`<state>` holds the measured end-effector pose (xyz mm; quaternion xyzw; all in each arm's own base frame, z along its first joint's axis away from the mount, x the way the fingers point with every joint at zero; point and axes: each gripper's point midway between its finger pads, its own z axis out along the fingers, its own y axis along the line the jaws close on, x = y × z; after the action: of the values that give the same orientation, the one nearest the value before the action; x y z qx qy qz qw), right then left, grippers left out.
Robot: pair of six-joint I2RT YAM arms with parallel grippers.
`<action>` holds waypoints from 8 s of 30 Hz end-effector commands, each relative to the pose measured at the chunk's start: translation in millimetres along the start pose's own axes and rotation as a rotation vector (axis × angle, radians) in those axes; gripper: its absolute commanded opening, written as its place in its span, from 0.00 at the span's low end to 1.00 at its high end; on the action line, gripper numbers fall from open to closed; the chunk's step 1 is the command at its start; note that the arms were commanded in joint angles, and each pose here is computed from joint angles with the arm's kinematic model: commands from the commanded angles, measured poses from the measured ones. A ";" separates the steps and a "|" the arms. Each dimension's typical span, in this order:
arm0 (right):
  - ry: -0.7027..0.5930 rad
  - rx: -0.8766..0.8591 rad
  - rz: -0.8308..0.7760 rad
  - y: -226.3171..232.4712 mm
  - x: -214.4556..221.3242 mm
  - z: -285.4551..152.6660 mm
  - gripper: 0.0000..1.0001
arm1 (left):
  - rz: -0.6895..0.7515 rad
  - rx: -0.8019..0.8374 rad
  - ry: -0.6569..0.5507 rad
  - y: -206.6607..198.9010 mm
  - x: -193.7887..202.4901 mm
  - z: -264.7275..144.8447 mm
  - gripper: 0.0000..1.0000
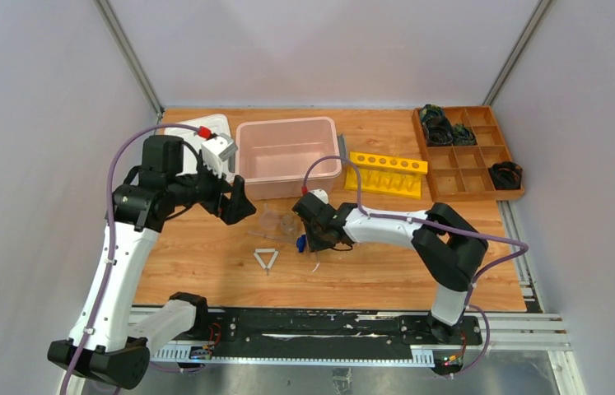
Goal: Organize the chemistry lab equipment
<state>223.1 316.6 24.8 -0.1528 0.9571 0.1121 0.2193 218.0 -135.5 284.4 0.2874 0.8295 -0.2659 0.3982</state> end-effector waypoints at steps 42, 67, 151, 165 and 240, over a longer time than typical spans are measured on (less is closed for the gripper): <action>-0.788 -0.628 0.121 164.9 -182.2 -270.3 0.00 | -0.065 0.273 -0.046 -49.6 -17.3 -7.3 0.83; -0.701 -0.484 0.145 145.6 -175.5 -248.3 0.45 | -0.033 0.228 -0.004 -33.7 -2.7 5.2 0.00; -0.768 0.422 0.173 -205.2 -63.8 -97.7 0.00 | 0.009 -0.134 0.105 23.0 14.9 -8.9 1.00; -0.726 0.453 0.185 -211.5 -51.1 -78.6 0.00 | 0.016 -0.129 0.065 19.9 -2.6 -13.5 1.00; -0.069 0.171 0.066 -23.8 -17.5 -9.0 0.00 | 0.000 -0.068 0.027 5.8 -12.9 -15.8 1.00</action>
<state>247.9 327.2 27.2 -0.1053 0.9548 0.0787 0.2666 224.6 -117.7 287.6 0.2666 0.8589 -0.2157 0.3803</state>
